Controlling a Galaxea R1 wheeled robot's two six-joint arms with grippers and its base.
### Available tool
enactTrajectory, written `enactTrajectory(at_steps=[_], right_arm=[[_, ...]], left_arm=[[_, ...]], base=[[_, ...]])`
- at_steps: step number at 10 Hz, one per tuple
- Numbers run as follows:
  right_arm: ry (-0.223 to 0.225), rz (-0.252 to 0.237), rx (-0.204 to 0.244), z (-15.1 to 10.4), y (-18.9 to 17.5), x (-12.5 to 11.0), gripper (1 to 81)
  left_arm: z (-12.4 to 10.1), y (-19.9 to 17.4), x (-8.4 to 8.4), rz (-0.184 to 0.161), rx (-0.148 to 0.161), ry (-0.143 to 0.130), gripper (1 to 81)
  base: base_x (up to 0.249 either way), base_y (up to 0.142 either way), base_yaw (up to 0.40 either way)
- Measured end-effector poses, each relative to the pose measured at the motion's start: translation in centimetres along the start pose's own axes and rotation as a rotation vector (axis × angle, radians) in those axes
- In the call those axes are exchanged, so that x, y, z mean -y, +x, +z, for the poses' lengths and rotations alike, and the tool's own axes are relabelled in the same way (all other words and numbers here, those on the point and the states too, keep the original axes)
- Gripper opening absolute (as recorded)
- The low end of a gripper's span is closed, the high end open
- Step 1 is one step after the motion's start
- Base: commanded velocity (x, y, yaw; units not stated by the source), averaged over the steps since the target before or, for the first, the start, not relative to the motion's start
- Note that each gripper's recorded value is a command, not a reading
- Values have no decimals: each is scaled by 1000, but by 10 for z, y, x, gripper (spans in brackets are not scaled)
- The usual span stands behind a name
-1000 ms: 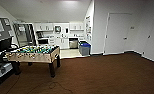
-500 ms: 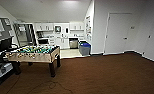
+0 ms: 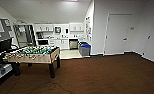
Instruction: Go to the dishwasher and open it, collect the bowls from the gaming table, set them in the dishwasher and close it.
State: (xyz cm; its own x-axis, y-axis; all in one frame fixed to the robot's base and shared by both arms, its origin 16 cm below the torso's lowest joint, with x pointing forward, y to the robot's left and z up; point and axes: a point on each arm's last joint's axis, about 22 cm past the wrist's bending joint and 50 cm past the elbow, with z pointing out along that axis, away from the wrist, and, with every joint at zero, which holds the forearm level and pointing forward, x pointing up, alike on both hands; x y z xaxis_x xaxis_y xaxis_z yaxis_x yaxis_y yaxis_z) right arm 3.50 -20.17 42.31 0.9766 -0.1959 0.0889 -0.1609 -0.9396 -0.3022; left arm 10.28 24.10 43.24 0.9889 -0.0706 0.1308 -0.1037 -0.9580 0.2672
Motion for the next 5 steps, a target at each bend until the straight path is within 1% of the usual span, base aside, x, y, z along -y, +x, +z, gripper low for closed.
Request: enactTrajectory(at_steps=[1,3,4,5], right_arm=[[-2,-2,1,0,2,-1,10],[8,-10,-8,1,12,6,10],[8,-9,-6,2,11,7,10],[8,-8,-7,2,10,6,10]], left_arm=[[1,0,-2,0,3,-3,10],[1,20,-4,5,-26,-7,10],[1,20,-4,5,-25,-8,10],[1,13,-4,3,-16,-7,10]], base=[[134,0,0],[137,0,0],[139,0,0],[139,0,0]])
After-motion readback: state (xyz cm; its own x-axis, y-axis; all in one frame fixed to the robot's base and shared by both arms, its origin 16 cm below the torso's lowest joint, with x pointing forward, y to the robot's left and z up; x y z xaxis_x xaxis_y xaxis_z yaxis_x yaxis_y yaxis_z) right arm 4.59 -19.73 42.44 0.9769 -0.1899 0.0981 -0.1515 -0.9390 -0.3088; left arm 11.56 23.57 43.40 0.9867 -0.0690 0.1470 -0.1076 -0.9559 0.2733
